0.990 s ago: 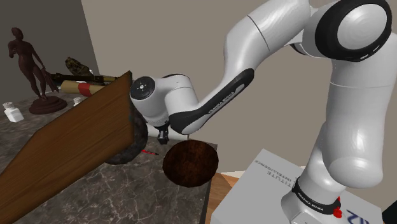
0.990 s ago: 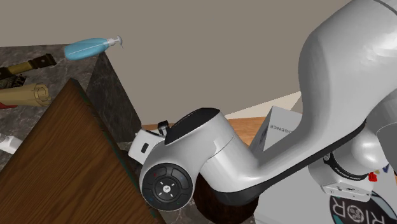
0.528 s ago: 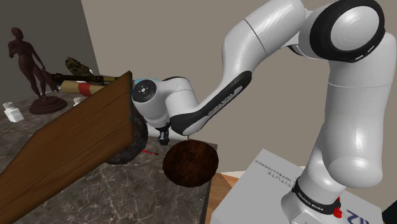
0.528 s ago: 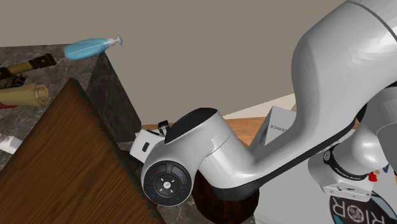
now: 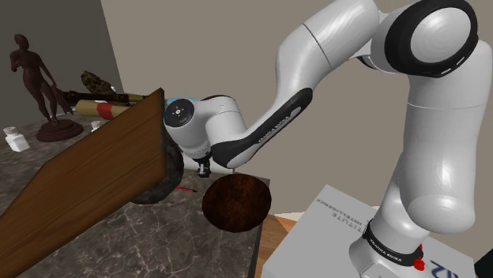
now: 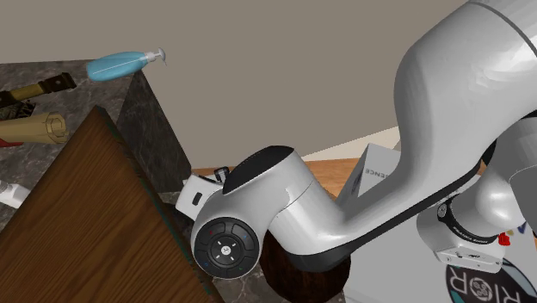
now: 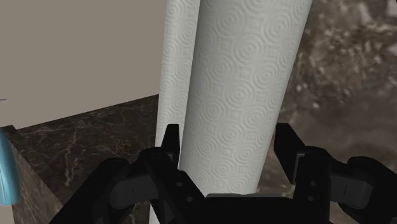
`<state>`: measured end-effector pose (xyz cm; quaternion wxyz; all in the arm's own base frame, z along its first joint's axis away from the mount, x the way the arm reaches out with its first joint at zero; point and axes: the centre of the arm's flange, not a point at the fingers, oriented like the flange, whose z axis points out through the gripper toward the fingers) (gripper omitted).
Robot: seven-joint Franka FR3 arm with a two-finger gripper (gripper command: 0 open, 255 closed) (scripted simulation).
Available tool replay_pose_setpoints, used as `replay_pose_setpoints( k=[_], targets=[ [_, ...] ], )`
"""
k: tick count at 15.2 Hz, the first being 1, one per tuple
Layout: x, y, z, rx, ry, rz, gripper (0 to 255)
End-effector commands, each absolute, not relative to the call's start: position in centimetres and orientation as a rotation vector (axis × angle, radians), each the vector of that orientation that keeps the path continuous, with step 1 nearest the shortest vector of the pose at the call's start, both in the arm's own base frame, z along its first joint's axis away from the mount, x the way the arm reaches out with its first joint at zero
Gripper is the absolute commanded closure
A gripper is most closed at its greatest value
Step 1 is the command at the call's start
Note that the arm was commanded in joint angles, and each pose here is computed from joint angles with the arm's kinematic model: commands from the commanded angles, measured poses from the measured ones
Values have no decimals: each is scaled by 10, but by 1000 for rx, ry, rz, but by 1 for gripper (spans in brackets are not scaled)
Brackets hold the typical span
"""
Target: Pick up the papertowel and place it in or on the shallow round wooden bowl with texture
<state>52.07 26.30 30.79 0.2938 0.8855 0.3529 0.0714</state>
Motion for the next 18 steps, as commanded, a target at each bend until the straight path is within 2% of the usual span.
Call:
replay_pose_setpoints(
  k=[1,4,18],
  targets=[
    [521,263,308,2358,940,190,255],
    [521,263,308,2358,940,190,255],
    [521,263,382,2358,940,190,255]
  ],
)
